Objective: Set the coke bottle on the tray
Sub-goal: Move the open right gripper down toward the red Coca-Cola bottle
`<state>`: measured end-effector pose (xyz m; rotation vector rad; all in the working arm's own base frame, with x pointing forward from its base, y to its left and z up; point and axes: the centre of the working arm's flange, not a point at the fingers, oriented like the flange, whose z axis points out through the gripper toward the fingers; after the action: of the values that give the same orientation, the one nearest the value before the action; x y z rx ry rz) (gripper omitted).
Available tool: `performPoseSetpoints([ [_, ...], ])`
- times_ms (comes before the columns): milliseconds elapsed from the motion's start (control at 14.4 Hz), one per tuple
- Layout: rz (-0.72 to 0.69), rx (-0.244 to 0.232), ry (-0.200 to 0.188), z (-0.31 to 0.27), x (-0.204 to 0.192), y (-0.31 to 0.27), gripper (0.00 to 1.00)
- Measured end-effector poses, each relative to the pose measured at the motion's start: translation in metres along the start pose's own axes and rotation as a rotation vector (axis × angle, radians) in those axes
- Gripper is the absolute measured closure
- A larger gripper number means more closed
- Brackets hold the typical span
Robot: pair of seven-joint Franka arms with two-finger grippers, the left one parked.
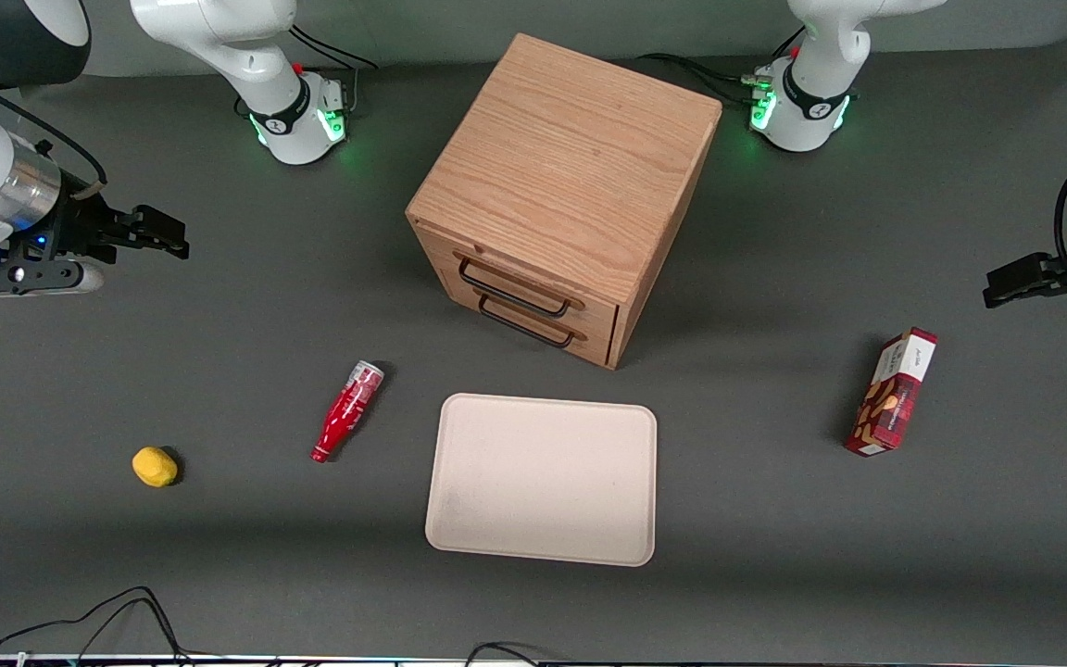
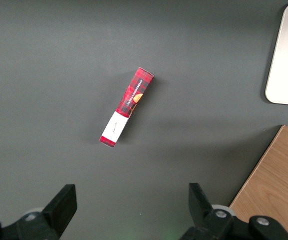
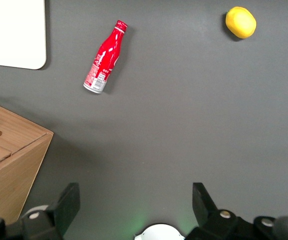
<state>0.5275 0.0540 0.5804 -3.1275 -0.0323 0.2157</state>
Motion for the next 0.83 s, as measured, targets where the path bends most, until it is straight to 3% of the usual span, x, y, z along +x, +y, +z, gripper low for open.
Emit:
performPoseSetpoints([
  [417, 0.013, 0.002, 0.020, -0.009, 0.003, 0.002, 0.00],
  [556, 0.076, 0.002, -0.001, 0.001, 0.009, -0.002, 0.00],
  [833, 0.190, 0.020, -0.080, 0.048, 0.038, -0.011, 0.00],
])
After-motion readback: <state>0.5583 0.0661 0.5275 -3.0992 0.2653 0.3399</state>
